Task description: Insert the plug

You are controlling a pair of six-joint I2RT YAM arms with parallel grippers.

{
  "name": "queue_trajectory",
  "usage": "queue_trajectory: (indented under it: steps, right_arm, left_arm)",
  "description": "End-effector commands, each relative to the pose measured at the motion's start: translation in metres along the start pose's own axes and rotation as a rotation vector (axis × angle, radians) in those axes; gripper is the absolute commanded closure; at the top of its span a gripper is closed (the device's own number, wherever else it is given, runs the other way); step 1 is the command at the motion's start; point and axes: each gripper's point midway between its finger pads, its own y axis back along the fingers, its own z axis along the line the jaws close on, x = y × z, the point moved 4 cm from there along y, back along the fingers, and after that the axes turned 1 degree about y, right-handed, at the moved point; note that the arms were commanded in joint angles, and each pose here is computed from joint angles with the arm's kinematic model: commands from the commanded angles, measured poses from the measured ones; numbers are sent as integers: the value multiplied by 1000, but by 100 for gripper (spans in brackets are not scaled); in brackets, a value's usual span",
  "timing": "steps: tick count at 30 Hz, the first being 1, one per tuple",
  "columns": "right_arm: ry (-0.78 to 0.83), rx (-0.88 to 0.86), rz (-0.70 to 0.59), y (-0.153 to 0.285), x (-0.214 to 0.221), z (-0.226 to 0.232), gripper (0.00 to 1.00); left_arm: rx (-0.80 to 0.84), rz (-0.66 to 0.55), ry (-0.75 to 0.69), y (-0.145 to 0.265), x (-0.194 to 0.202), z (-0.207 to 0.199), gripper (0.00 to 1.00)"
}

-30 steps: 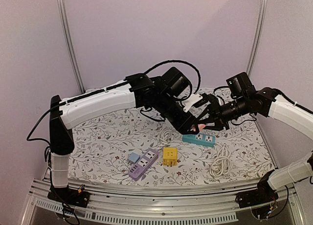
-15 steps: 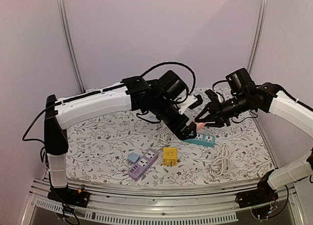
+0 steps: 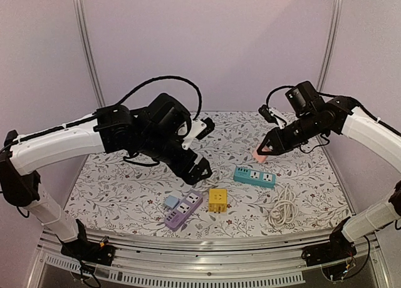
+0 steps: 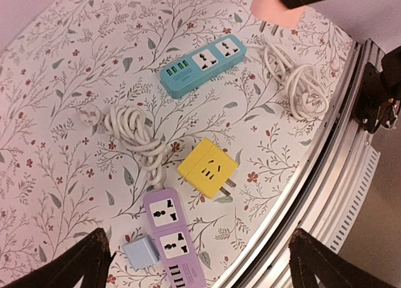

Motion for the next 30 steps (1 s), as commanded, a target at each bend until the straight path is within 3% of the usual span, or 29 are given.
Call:
queue_trajectory:
  steps: [1, 16, 30]
  right_arm:
    - [292, 113, -24, 6, -8, -11, 100]
    - [606, 154, 235, -58, 7, -46, 100]
    - [781, 112, 321, -104, 24, -67, 100]
  left_arm:
    - [-52, 5, 71, 5, 22, 7, 1]
    - [-101, 44, 202, 19, 58, 20, 4]
    - [-127, 42, 221, 27, 67, 26, 4]
